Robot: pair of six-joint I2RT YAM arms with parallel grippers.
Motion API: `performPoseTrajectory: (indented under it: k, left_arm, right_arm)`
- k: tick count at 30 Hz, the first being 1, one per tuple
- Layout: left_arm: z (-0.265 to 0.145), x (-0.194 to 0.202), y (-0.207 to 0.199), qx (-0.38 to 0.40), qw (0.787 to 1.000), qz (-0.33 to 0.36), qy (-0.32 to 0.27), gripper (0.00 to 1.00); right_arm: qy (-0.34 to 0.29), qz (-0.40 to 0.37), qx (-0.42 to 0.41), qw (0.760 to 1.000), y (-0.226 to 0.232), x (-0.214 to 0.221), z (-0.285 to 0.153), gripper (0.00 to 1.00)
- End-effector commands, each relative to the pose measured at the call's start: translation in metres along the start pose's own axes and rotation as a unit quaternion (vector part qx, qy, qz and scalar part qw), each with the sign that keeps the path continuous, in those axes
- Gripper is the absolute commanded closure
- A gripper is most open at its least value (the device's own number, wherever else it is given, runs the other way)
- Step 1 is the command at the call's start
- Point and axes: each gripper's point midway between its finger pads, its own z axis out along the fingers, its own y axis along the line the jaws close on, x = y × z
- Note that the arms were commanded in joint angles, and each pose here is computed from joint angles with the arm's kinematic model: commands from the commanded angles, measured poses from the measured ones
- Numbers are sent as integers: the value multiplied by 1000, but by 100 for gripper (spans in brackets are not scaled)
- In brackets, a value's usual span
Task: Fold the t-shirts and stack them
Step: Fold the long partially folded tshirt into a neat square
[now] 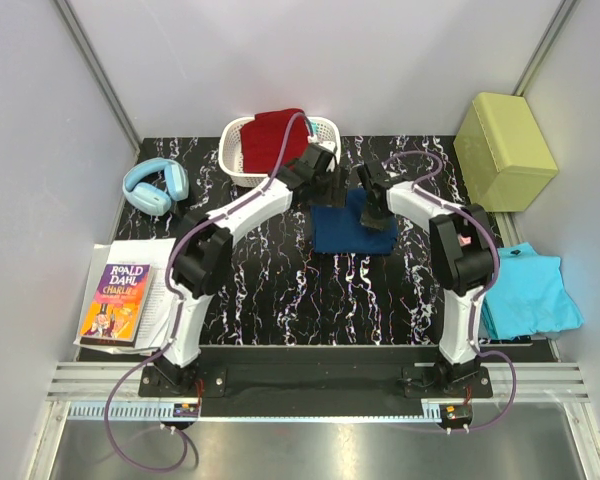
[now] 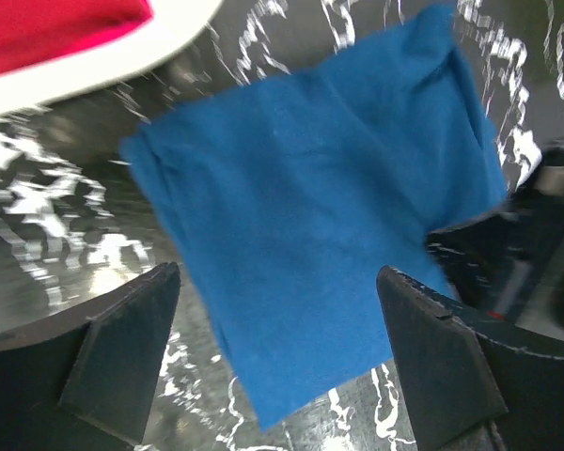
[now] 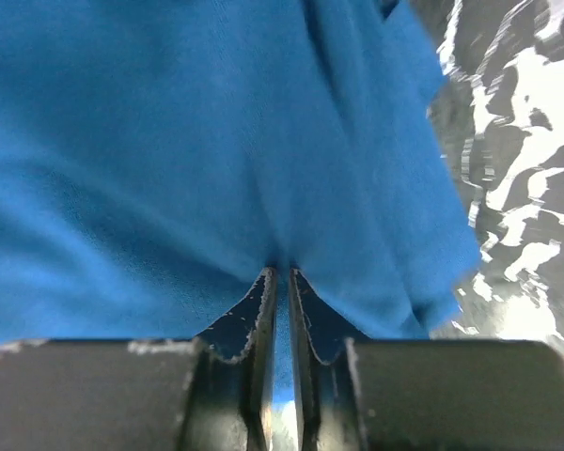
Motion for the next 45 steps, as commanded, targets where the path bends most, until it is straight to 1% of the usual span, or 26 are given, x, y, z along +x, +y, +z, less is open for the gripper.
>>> performPoseTrajectory:
  k: [1, 2, 3, 4, 5, 6, 8, 9, 12, 15, 18, 21, 23, 25, 30, 34, 36, 41, 45]
  left_arm:
    - [23, 9, -24, 59, 998, -27, 16, 10]
    - [27, 14, -26, 66, 997, -30, 26, 11]
    - [29, 18, -31, 83, 995, -33, 38, 12]
    - [37, 30, -30, 81, 994, -41, 54, 13]
    - [38, 37, -31, 86, 993, -45, 66, 14]
    - [41, 46, -29, 86, 992, -49, 78, 16]
    - [46, 63, -25, 79, 990, -50, 103, 19]
    - [48, 72, -21, 75, 989, -50, 114, 23]
    - [48, 83, -16, 68, 988, -48, 127, 31]
    - [40, 88, -13, 64, 988, -48, 132, 35]
    - [30, 101, -12, 59, 987, -42, 143, 37]
    - [17, 123, -7, 55, 984, -35, 166, 37]
    - [9, 136, -5, 57, 981, -34, 181, 38]
    - [-4, 152, -1, 52, 978, -28, 199, 39]
    - [-38, 171, 1, 45, 976, -3, 214, 42]
    - [-62, 189, -3, 47, 971, 12, 235, 43]
    - [-73, 198, -7, 51, 969, 18, 241, 43]
    - [-84, 216, -10, 49, 965, 23, 255, 44]
    - [-84, 212, -11, 41, 968, 25, 244, 44]
  right_arm:
    - [2, -3, -18, 1000, 14, -3, 18, 80]
    - [2, 5, -26, 1000, 19, -9, 19, 78]
    - [32, 8, -32, 999, 21, 0, 21, 77]
    - [53, 9, -27, 998, 21, 9, 31, 76]
    - [59, 11, -33, 998, 26, 6, 31, 75]
    - [81, 9, -26, 996, 23, 16, 31, 75]
    - [90, 8, -16, 996, 19, 22, 36, 75]
    - [89, 7, -10, 996, 16, 24, 37, 75]
    - [90, 5, -2, 996, 11, 27, 37, 75]
    - [92, 8, -8, 996, 11, 29, 31, 75]
    - [99, 16, -8, 995, 9, 37, 21, 76]
    - [116, 21, -18, 993, 10, 55, 6, 76]
    - [124, 11, -21, 992, 14, 71, -7, 76]
    - [131, 1, -14, 991, 12, 83, -20, 77]
    - [154, -15, -25, 988, 18, 116, -48, 77]
    - [168, -19, -28, 985, 13, 135, -64, 77]
    - [169, -20, -29, 985, 12, 140, -71, 77]
    - [171, -17, -26, 985, 5, 145, -74, 77]
    - [166, -20, -24, 986, 5, 143, -73, 77]
